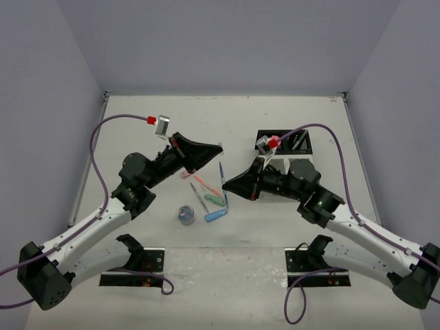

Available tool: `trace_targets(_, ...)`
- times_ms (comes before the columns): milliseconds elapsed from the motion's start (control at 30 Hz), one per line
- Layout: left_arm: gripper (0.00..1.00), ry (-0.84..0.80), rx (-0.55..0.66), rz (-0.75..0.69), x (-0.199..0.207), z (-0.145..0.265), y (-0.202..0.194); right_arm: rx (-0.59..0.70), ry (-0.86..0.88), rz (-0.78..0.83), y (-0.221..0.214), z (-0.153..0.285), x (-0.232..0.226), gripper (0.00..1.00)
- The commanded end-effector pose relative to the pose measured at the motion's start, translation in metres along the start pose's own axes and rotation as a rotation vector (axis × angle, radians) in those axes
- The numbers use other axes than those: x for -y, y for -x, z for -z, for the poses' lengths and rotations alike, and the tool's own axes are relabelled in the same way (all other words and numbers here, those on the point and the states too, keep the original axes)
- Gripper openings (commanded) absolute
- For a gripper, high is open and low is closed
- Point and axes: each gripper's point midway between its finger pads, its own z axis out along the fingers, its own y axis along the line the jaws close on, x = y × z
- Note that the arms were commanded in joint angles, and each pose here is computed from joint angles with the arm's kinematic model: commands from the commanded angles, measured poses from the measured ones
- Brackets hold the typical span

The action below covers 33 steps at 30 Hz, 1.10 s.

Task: Sort the stationery into containers
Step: Close the pen cap on the pen.

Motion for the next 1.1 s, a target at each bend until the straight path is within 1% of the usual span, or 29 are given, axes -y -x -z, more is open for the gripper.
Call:
trace_targets(0,0.00,-0.073,0.034,-0.005,0.018,0.003,0.008,0.100,-0.022,0.033,0.030,0.002,-0.009,0.00)
trace_targets(800,0.00,-0.080,-0.012,0.003,0.010,0.000,-0.005,0.132,-0.041,0.044,0.044,0.005,-0.014,0.00)
trace_targets(1067,0.00,-0.082,-0.036,0.003,0.007,0.000,-0.013,0.171,-0.052,0.057,0.059,0.009,-0.020,0.00)
